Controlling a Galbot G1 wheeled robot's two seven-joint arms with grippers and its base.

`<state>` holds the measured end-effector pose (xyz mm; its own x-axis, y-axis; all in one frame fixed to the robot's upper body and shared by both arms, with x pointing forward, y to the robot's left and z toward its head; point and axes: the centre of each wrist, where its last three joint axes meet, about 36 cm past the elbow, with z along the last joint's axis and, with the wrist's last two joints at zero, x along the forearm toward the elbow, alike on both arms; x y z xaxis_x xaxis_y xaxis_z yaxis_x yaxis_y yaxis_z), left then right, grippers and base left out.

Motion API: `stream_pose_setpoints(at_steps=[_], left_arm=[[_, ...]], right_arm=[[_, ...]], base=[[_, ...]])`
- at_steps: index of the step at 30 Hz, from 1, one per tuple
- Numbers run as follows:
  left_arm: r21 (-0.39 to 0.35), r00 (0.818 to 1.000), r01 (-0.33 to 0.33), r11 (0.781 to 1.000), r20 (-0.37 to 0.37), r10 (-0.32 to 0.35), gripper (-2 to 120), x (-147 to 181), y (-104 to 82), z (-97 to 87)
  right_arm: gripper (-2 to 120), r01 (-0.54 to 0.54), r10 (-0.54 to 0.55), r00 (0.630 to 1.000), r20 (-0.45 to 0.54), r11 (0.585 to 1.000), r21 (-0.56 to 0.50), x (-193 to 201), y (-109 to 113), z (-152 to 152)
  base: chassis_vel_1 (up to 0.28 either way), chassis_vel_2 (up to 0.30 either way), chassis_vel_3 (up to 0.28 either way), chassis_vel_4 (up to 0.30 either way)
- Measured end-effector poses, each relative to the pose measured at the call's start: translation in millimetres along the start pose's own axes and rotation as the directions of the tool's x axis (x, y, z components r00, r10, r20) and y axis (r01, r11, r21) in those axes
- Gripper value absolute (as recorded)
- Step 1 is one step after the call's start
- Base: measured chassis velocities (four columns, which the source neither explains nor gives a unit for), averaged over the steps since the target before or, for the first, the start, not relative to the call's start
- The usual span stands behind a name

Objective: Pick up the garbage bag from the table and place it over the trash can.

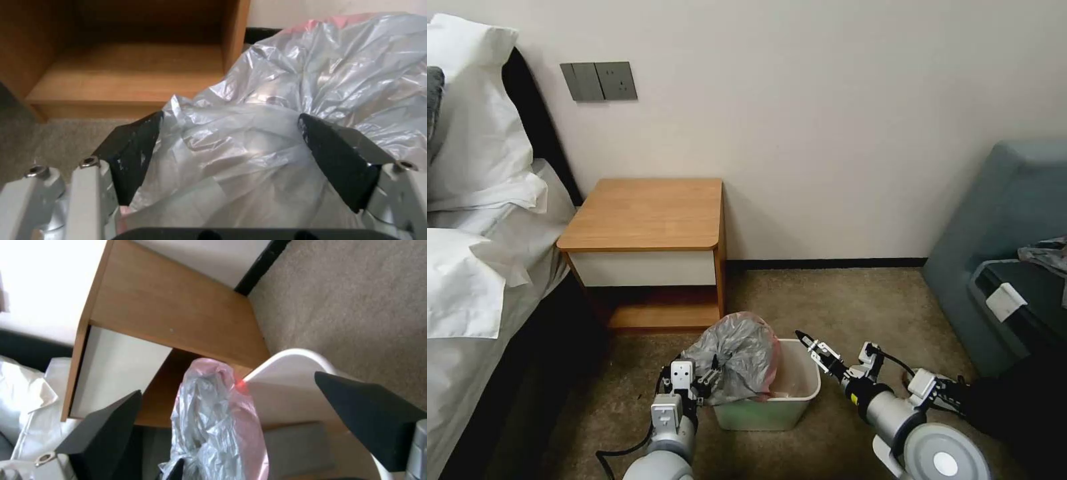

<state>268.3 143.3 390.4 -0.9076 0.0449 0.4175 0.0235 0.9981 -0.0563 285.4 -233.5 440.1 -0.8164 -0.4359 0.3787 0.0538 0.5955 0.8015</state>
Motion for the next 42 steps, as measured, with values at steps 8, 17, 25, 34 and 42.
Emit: stream_pose_setpoints(at_steps=[8, 17, 25, 34, 42], left_arm=[[-0.006, 1.0, -0.01, 1.0, -0.008, 0.01, 74, -1, -2.6, 1.8], [-0.019, 1.0, -0.006, 1.0, -0.022, 0.006, 61, -8, -3.1, 8.5], [-0.015, 0.999, -0.017, 1.0, -0.045, 0.016, 56, -11, -6.7, 14.3], [-0.006, 0.998, -0.023, 1.0, -0.059, 0.023, 35, -14, -9.9, 18.7], [0.026, 0.999, -0.037, 0.999, -0.038, 0.038, 9, -15, -11.2, 19.4]], right_arm=[[100, -0.007, 0.007, 1.0, 0.003, 1.0, -0.001, 1, 0, 2], [100, -0.014, 0.014, 1.0, 0.007, 1.0, -0.003, 3, -1, 5], [100, -0.017, 0.017, 1.0, 0.007, 1.0, -0.005, 4, -2, 8], [100, -0.012, 0.013, 1.0, 0.01, 1.0, -0.004, 4, -2, 8], [100, 0.003, -0.004, 1.0, 0.015, 0.999, 0.039, 0, -2, 9]], base=[[0.0, 0.0, 0.0, 0.0], [0.0, 0.0, 0.0, 0.0], [0.0, 0.0, 0.0, 0.0], [0.0, 0.0, 0.0, 0.0], [0.0, 0.0, 0.0, 0.0]])
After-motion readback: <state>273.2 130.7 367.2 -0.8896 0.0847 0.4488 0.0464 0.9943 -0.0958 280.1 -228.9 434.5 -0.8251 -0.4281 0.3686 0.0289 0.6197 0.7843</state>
